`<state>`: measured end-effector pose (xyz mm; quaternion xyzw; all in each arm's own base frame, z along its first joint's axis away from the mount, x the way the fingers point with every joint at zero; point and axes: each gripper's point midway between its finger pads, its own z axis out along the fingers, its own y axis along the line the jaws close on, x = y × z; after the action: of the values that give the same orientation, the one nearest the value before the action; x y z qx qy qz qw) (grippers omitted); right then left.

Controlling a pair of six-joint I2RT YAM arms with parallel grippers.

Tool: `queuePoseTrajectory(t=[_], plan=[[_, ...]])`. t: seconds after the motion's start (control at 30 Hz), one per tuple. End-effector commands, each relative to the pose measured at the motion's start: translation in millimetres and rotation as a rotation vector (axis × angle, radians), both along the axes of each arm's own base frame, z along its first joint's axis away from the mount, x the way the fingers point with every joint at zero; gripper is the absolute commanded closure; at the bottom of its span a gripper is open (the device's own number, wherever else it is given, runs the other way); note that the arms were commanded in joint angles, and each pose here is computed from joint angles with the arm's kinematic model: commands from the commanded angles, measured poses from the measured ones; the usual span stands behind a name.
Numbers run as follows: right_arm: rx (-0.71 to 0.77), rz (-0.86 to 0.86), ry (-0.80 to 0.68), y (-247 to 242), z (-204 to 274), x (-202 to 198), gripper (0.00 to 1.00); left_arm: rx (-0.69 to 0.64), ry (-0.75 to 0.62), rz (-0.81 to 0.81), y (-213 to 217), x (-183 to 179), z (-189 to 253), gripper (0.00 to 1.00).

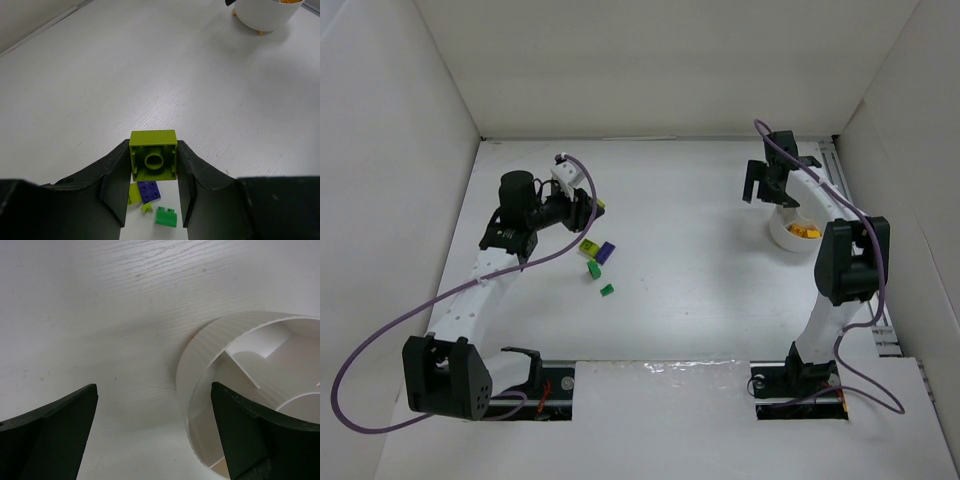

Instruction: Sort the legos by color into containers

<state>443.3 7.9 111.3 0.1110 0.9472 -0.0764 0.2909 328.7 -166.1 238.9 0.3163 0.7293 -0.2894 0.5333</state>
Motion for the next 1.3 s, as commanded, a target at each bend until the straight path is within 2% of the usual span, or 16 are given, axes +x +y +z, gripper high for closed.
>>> queuePoseTrajectory(t=[0.0,0.2,0.4,0.63,0.97,1.27], plan=[[0.03,0.071,-0.037,10.5,19.2,5.5,0.01,-0.016,-0.067,-0.007,-1.6,5.7,19.9,1.0],[0.061,0.233,0.052,30.6,11.4,-26.6,0.01,-0.014,-0.058,-0.007,-1.8,7.0,16.8,1.0],[0.063,0.342,0.126,30.5,10.2,-54.1,0.01,-0.016,-0.067,-0.007,-2.0,7.9,18.6,1.0],[0.089,0.408,0.184,3.0,9.6,-71.6,0.01,-0.025,-0.069,-0.013,-3.4,7.3,20.6,1.0],[0.051,0.508,0.201,-27.9,12.3,-86.0,0.01,-0.027,-0.059,-0.022,-4.3,5.2,16.9,1.0],[0.054,0.704,0.148,-13.1,40.2,-103.0,0.01,-0.035,-0.052,-0.029,-5.6,3.7,17.2,1.0]])
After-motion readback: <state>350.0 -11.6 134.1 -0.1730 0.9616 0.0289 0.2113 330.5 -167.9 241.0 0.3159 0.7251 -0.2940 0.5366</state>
